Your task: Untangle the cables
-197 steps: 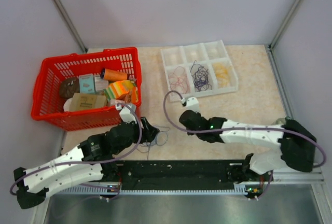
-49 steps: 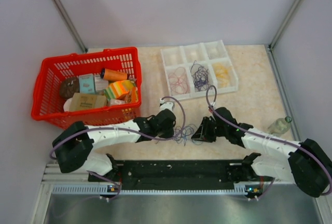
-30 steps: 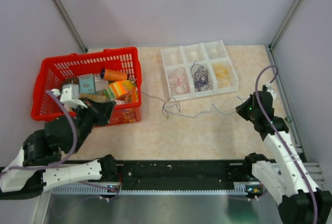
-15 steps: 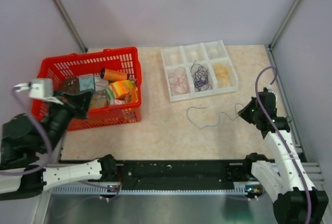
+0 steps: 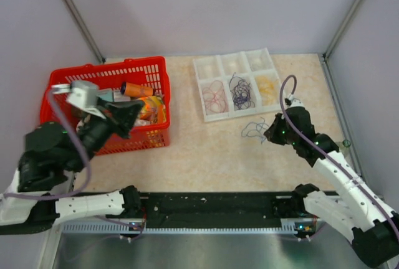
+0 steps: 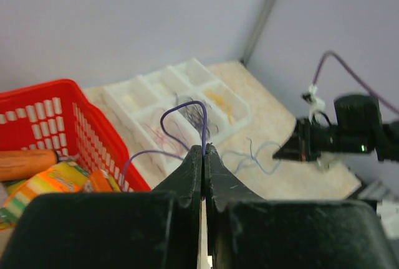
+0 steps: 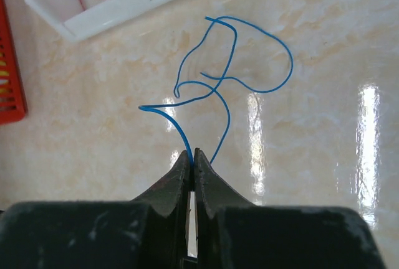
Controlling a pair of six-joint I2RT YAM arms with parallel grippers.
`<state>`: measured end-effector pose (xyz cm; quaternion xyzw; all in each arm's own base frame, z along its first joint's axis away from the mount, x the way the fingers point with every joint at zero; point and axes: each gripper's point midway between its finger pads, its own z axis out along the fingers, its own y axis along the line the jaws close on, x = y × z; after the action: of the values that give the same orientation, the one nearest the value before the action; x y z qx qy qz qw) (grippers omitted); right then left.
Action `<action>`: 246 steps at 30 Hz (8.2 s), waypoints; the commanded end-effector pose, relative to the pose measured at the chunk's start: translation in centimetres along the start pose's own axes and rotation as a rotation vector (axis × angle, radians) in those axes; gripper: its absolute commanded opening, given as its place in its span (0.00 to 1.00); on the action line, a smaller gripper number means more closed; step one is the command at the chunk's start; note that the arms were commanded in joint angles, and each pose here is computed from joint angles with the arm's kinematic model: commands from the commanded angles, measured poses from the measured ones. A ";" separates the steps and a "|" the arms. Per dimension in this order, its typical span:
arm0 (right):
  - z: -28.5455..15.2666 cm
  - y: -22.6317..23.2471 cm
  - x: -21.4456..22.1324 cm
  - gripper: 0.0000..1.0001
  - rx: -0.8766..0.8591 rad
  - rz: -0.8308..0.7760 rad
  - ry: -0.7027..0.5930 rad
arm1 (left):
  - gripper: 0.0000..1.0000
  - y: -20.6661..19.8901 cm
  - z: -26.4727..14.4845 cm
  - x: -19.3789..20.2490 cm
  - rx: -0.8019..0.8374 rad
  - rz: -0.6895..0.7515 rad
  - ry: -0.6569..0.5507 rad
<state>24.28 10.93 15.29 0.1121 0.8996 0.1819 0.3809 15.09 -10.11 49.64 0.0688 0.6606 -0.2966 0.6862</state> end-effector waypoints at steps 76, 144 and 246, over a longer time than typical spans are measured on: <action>7.6 19.2 -33.8 0.00 0.026 -0.310 -0.722 | 0.00 -7.0 3.3 30.4 0.151 -0.158 0.627; 7.7 22.8 15.1 0.99 -0.467 -0.730 0.173 | 0.67 4.4 -2.2 20.6 -0.149 -0.299 0.310; 20.4 11.2 -18.3 0.67 0.081 -0.344 -0.107 | 0.67 -1.0 1.9 23.4 0.025 -0.332 0.415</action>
<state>49.31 18.73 17.03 -0.0015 0.8994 0.0211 0.4366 14.86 -18.39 25.24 0.0209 0.8102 -0.3628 0.4598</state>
